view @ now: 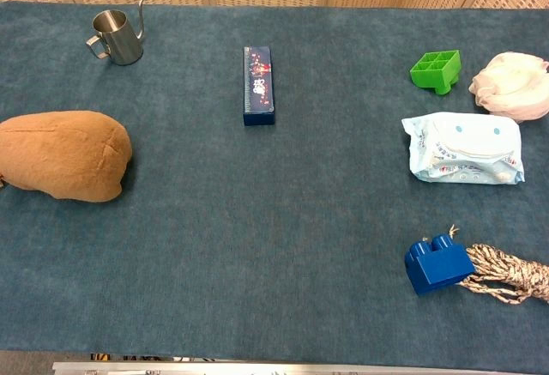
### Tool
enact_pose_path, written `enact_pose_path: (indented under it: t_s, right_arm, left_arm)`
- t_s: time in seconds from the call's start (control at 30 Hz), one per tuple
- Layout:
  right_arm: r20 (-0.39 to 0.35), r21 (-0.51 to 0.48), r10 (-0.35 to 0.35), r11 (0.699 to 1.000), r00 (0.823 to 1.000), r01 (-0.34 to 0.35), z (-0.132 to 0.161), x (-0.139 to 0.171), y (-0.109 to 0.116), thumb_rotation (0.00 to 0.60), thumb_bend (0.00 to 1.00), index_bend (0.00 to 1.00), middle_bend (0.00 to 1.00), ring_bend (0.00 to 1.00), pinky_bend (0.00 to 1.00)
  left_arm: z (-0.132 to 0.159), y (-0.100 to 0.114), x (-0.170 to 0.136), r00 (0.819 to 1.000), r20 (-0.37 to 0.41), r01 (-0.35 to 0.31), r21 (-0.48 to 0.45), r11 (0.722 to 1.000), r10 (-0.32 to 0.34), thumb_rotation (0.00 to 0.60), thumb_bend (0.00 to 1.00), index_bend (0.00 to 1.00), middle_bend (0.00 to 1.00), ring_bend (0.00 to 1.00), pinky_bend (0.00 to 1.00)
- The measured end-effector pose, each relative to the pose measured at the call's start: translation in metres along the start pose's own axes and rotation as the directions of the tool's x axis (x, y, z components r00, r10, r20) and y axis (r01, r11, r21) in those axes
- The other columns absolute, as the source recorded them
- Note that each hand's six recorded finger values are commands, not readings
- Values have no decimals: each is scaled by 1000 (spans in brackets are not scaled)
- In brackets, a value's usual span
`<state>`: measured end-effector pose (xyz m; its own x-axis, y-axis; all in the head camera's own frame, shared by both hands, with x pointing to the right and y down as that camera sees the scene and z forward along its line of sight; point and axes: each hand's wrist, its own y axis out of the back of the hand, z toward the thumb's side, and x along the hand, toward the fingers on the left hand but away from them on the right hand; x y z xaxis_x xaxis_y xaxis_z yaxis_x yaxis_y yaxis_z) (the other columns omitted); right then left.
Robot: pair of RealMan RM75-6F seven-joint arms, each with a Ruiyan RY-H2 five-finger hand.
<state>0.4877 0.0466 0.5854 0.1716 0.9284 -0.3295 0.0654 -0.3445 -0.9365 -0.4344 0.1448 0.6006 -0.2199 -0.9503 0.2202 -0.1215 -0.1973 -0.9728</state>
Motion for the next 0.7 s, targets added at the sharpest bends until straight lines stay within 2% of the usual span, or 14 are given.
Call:
enact_pose_path:
  t_s: [0.2, 0.5, 0.6, 0.7]
  right_arm:
    - [-9, 3, -13, 1000, 1000, 13, 2, -3, 4, 600, 20, 202, 311, 220, 313]
    - [-11, 10, -70, 997, 997, 70, 2, -2, 19, 600, 20, 202, 311, 220, 313]
    - [-4, 16, -88, 996, 996, 88, 0, -2, 24, 600, 20, 202, 311, 220, 313]
    - [4, 18, -88, 996, 996, 88, -1, -1, 26, 600, 21, 202, 311, 220, 313]
  left_arm:
    - [2, -5, 0, 999, 7, 35, -12, 999, -35, 600, 53, 192, 98, 68, 0]
    - [30, 0, 15, 991, 125, 41, -46, 998, -35, 600, 53, 192, 98, 68, 0]
    - [46, -1, 24, 980, 190, 66, -51, 996, -55, 600, 53, 192, 98, 68, 0]
    - [66, -4, 34, 958, 274, 101, -45, 994, -85, 600, 53, 191, 98, 68, 0]
